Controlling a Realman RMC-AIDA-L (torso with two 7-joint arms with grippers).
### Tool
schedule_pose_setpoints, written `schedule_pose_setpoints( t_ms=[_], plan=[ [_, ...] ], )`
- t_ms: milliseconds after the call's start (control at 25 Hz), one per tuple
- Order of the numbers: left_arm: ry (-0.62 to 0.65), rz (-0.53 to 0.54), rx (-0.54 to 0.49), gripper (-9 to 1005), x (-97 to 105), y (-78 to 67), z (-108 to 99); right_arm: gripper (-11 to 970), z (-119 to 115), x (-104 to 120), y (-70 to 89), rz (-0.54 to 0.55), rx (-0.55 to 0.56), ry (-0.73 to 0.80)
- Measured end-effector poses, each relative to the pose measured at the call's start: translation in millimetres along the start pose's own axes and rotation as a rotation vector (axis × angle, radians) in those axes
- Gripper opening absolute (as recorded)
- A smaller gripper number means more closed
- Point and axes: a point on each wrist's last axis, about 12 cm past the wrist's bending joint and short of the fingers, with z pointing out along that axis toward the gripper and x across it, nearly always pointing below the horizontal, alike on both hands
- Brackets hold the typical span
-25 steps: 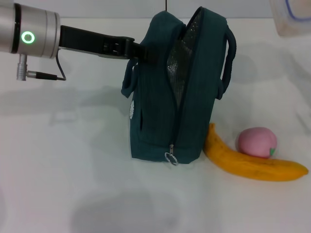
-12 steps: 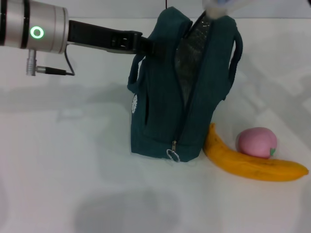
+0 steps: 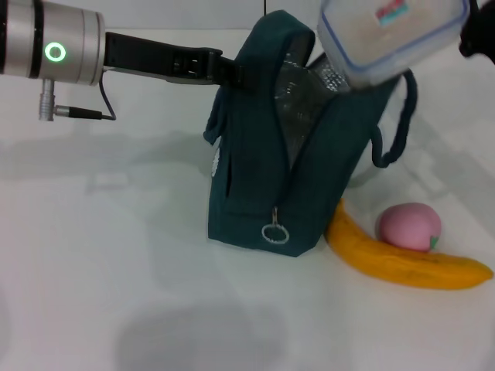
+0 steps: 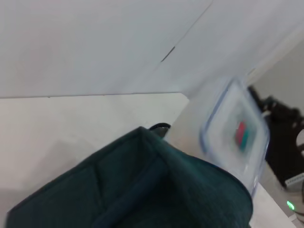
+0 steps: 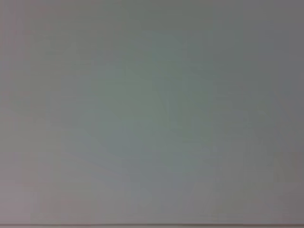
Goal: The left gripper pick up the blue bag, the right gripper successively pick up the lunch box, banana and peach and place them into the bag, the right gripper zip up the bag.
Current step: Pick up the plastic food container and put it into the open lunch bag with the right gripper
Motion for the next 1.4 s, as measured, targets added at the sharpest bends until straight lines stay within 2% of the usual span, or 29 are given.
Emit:
schedule_pose_setpoints(
  t_ms=[160,240,520,760,960,1040,1200,1400],
  plan=[
    [0.005,0.003,-0.001,68,0,-0.3,1,116,-15,-1,-8.0,-0.017,0.062,0.004],
    [0.005,0.004,0.0,68,0,-0.5,1,116,-15,1,-10.2,-0.018,0.078,0.019],
    [0.005,0.006,0.007,68,-1,-2.1,4,118,10,22,-14.3,-0.022,0.125,0.168],
    [0.005,0.006,0.009,68,-1,-2.6,4,119,23,25,-15.6,-0.046,0.156,0.199],
    [0.014,0.009,0.014,68,-1,-3.8,7,120,29,24,-17.1,-0.109,0.18,0.209],
    [0.031,0.017,0.023,68,1,-6.1,11,121,36,26,-14.9,-0.199,0.164,0.228],
    [0.061,0.048,0.053,68,2,-12.8,19,122,42,29,-16.7,-0.247,0.18,0.24],
    [0.067,0.073,0.06,68,3,-13.8,21,123,55,40,-18.5,-0.321,0.205,0.333]
  ],
)
